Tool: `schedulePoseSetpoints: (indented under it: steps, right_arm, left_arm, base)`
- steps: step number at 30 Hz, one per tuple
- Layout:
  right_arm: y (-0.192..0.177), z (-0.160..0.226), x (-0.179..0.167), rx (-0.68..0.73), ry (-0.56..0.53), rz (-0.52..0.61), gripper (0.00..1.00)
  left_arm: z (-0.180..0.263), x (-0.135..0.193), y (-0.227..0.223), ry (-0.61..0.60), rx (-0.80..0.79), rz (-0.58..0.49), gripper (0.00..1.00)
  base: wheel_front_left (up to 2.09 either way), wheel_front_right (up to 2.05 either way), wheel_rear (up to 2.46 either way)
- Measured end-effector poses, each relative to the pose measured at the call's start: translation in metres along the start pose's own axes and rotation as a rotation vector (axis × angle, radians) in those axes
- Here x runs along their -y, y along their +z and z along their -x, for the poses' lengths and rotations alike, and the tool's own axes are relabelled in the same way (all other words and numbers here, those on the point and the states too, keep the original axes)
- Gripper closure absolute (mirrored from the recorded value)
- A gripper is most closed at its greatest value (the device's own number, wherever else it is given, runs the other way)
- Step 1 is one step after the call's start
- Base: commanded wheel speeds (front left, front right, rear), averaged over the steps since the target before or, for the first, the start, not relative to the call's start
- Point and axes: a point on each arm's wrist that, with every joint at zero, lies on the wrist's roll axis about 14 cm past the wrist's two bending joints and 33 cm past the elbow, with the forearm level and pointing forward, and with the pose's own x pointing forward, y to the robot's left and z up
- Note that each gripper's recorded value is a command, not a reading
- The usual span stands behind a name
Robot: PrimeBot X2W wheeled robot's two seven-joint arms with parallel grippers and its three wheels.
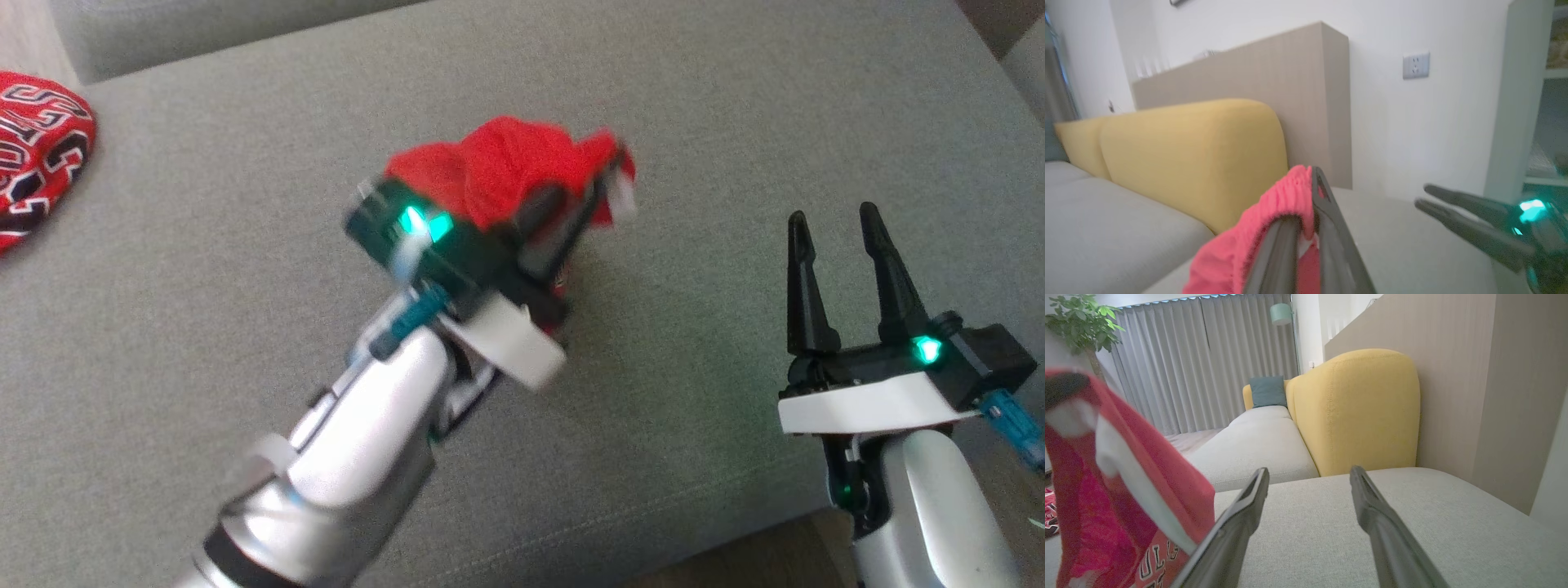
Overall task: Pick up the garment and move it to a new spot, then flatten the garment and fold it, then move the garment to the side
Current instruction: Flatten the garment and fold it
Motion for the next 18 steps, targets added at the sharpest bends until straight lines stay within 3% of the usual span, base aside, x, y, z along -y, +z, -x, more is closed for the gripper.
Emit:
schedulePoseSetpoints:
  steps: [6, 9, 13, 18]
  right_arm:
    - [0.005, 0.001, -0.005, 0.017, 0.014, -0.008, 0.0]
    - [0.003, 0.003, -0.009, 0.01, 0.024, -0.015, 0.0]
    - [-0.003, 0.004, -0.016, -0.005, 0.044, -0.024, 0.0]
    - [-0.005, 0.0, -0.026, -0.007, 0.073, -0.025, 0.0]
  left_arm:
    - [-0.018, -0.039, 0.082, 0.109, 0.212, -0.083, 1.0]
    - [-0.014, -0.056, 0.097, 0.171, 0.244, -0.09, 1.0]
    - [0.009, -0.073, 0.068, 0.246, 0.15, -0.058, 1.0]
    - [0.079, -0.095, -0.018, 0.404, -0.117, 0.03, 1.0]
  base:
    - [0.0, 0.0, 0.0]
    - [0.0, 0.0, 0.0]
    - [0.0, 0.0, 0.0]
    - [0.0, 0.0, 0.0]
